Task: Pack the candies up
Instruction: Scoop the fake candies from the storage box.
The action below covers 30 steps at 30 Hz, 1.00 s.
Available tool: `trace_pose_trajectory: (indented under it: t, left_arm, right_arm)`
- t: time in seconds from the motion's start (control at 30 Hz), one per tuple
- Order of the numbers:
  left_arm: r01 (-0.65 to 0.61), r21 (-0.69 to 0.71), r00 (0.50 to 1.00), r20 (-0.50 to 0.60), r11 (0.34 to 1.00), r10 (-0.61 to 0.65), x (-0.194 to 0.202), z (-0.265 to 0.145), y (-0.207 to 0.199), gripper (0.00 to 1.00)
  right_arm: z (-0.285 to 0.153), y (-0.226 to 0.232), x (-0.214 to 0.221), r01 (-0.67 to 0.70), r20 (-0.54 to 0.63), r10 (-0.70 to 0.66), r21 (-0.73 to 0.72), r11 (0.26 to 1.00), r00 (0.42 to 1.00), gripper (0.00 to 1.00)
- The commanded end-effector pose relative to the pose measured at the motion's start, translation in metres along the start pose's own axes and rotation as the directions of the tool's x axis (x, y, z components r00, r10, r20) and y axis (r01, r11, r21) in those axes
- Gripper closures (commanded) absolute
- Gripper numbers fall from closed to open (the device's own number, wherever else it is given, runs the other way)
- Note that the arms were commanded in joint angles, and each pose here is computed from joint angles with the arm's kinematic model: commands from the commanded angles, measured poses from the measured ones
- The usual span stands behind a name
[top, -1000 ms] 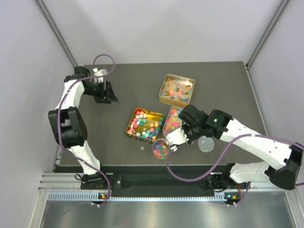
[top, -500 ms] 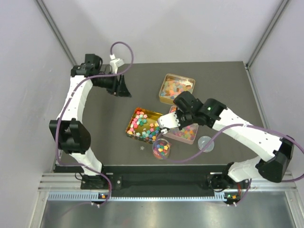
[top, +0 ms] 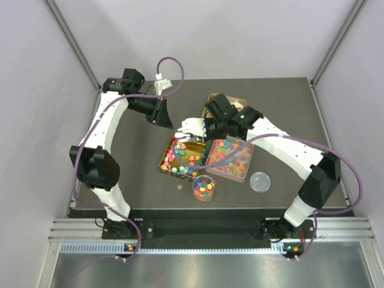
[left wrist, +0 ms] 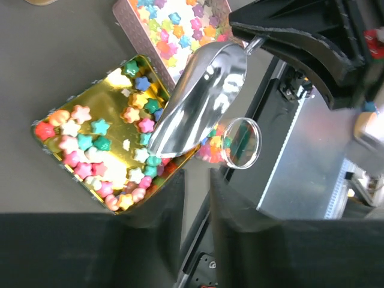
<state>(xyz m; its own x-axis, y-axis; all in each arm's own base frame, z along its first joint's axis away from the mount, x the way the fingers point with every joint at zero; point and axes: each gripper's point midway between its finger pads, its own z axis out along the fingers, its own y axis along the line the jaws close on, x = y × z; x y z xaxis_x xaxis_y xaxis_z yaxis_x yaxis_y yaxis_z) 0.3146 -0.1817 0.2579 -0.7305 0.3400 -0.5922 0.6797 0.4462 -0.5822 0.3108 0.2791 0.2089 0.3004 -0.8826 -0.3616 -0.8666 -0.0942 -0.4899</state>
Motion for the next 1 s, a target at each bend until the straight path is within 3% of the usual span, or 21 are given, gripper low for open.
trace_pose_trajectory:
  t: [0.0,0.1,0.23,0.47,0.83,0.97]
  left_arm:
    - [-0.007,0.056,1.000,-0.021,0.998,0.008,-0.004,0.012,-0.005,0.83]
    - [0.008,0.063,0.999,-0.051,0.998,-0.005,0.003,0.022,0.003,0.90]
    - [0.035,0.034,0.995,-0.090,0.999,-0.032,0.010,0.033,0.024,0.91]
    - [0.024,0.029,0.997,-0.068,0.999,-0.022,-0.013,0.045,0.045,0.90]
    - [0.017,0.012,0.998,-0.058,1.000,-0.016,-0.016,0.043,0.047,0.89]
    - [-0.005,-0.095,0.999,-0.039,0.995,0.002,-0.025,0.027,0.058,0.89]
  right_arm:
    - [-0.013,-0.044,-0.038,-0.024,0.141,0.006,0.126,0.992,0.990,1.00]
    - [-0.018,-0.054,-0.048,-0.059,0.178,0.034,0.140,0.988,0.983,1.00]
    - [-0.020,-0.050,-0.057,-0.039,0.213,0.015,0.113,0.993,0.977,1.00]
    - [-0.067,-0.039,-0.101,0.007,0.430,-0.026,0.045,0.999,0.902,1.00]
    - [-0.063,-0.036,-0.118,-0.009,0.487,0.018,-0.021,1.000,0.873,1.00]
    - [-0.052,-0.036,-0.100,0.022,0.418,-0.018,-0.004,1.000,0.908,1.00]
